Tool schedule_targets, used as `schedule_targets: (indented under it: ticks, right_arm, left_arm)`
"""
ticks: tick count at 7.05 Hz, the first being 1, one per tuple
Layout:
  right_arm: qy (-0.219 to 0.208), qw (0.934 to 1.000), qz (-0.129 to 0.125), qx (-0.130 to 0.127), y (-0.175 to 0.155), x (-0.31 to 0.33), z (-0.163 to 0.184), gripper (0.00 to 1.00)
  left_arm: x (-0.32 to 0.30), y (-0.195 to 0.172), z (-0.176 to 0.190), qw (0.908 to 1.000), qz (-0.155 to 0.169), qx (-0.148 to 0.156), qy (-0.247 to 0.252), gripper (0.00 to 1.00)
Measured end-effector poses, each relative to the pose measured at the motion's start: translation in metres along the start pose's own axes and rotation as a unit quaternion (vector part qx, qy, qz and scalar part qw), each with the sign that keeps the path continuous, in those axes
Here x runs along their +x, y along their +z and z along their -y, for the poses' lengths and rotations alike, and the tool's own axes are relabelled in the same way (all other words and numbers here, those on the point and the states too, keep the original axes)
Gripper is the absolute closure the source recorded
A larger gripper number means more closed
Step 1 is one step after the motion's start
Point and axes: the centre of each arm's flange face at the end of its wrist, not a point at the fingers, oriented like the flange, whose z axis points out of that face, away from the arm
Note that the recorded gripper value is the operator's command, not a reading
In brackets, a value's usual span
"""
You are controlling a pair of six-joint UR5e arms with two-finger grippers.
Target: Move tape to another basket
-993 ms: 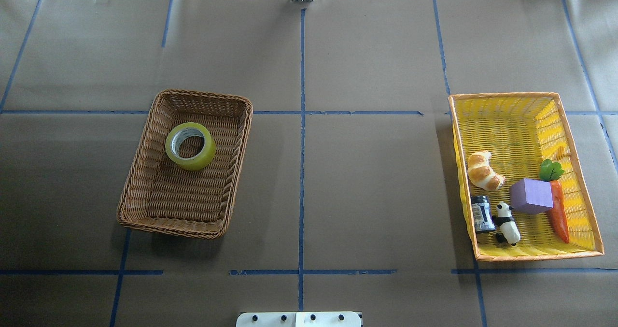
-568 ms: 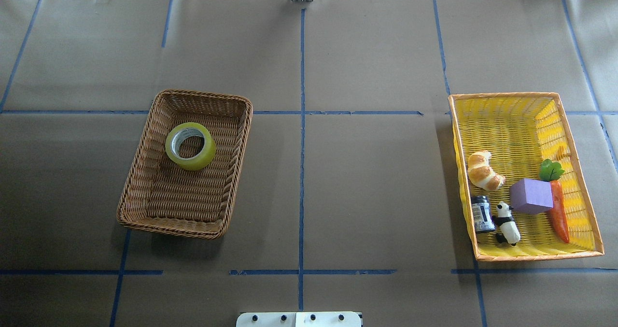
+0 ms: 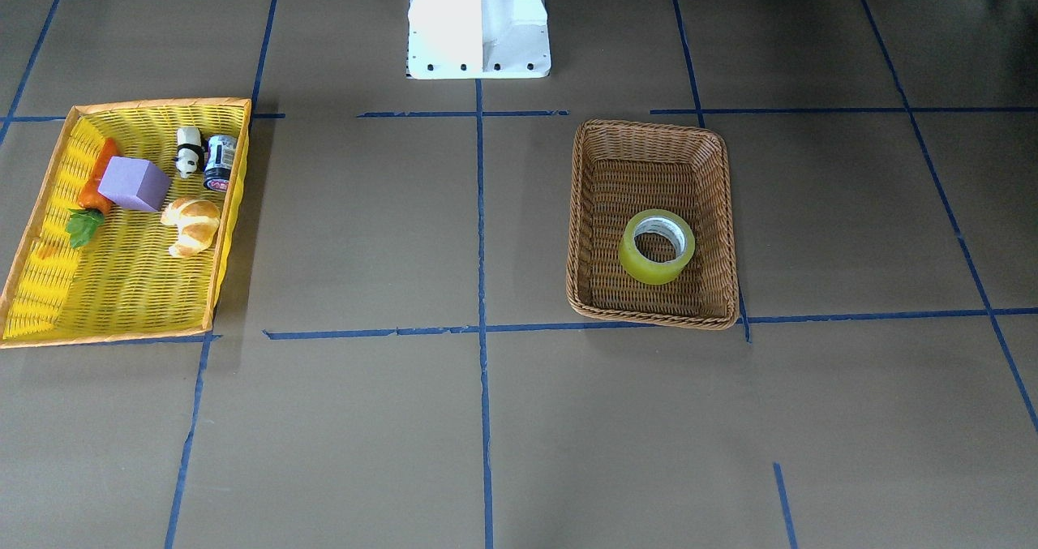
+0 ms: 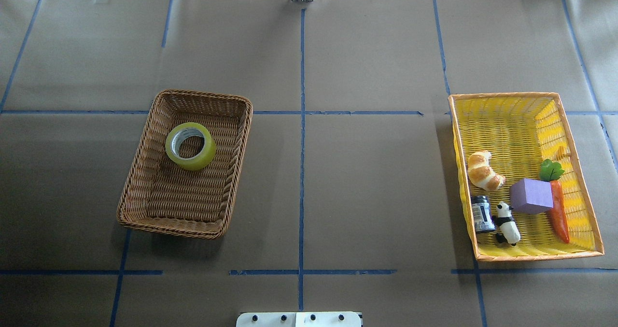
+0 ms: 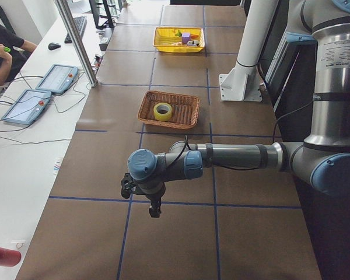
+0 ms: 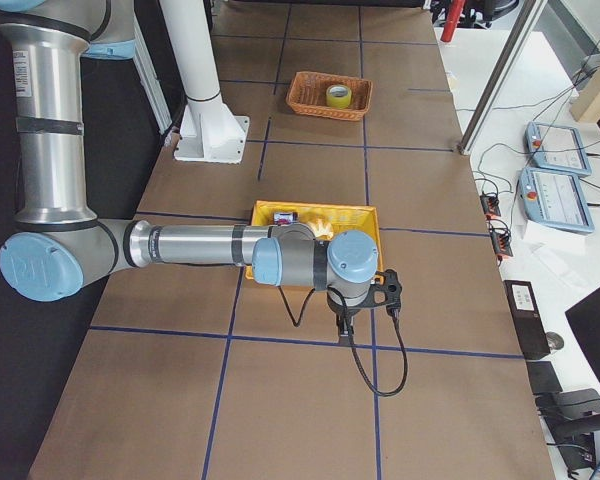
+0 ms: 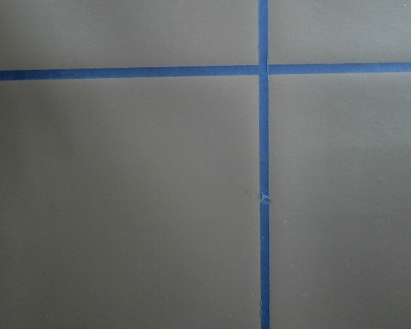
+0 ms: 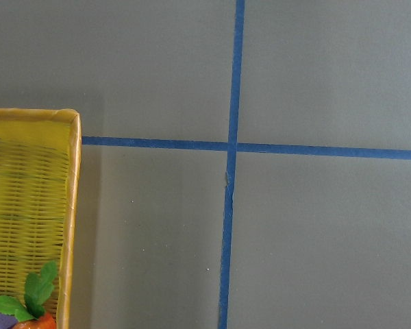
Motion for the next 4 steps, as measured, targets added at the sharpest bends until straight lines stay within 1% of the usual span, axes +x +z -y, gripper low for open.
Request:
schedule_targets:
  ticks: [4]
  right_arm:
    - [0.004,1.0000,0.000,-0.003,0.0025,0.0028,-0.0028,0.00]
  left_arm:
    - [0.0003,-0.0004,0.0002,1.0000,-0.001,0.001,0.001,0.00]
